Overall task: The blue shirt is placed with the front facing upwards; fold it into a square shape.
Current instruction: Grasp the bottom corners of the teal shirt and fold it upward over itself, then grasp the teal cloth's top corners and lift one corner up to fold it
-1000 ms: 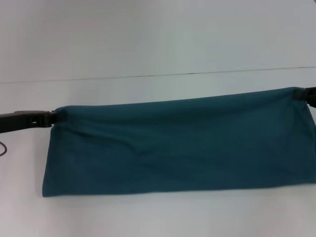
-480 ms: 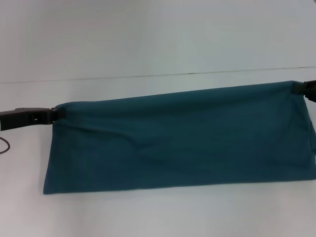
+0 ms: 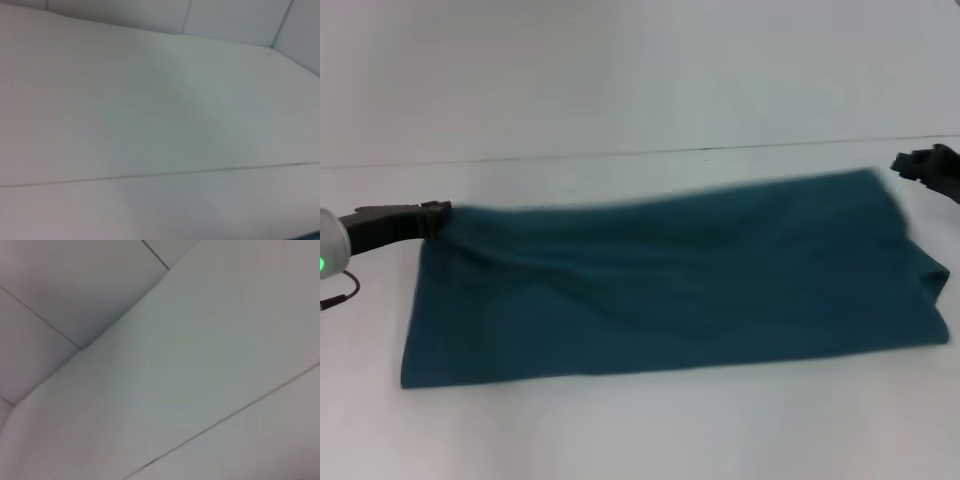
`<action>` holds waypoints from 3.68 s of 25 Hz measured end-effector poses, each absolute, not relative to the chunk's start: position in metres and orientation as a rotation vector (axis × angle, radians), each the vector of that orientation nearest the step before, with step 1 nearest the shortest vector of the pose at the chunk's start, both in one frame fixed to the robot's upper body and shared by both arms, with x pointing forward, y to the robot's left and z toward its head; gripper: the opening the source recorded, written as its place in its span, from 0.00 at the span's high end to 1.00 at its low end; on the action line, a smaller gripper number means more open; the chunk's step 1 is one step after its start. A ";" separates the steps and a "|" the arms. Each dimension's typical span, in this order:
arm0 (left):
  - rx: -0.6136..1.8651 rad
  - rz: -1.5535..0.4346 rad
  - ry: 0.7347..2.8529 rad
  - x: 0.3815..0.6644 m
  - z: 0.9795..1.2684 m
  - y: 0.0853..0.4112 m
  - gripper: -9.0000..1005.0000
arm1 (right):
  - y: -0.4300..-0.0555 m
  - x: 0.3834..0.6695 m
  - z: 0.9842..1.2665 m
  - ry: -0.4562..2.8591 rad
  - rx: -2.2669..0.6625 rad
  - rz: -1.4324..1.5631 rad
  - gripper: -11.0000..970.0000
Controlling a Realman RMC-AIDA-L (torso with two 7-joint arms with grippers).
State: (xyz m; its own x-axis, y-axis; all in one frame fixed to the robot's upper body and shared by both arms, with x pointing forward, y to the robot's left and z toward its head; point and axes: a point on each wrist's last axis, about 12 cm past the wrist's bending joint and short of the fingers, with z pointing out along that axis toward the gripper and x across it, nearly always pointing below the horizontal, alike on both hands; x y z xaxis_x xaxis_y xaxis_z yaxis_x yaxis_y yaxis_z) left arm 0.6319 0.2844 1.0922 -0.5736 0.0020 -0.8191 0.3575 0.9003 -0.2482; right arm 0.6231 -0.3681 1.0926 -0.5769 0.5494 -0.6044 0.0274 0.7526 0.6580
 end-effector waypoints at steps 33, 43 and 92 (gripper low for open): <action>0.153 -0.434 2.532 0.601 1.110 0.295 0.13 | -0.337 0.571 1.063 1.846 -0.068 0.640 0.12; 0.135 -0.457 2.562 0.600 1.103 0.288 0.14 | -0.335 0.574 1.064 1.849 -0.077 0.639 0.12; 0.229 -0.478 2.569 0.605 1.103 0.268 0.97 | -0.324 0.576 1.056 1.909 -0.082 0.667 0.12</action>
State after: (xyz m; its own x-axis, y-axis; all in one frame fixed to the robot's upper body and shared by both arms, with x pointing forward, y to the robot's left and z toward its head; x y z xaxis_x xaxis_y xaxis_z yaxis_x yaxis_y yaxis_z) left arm 0.6047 0.2680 1.1034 -0.8541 0.0693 -0.5155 0.2502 0.9237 -0.2903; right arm 0.5756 -0.3241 1.0559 -0.4352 0.2417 -0.8673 -0.3510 0.8415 0.4107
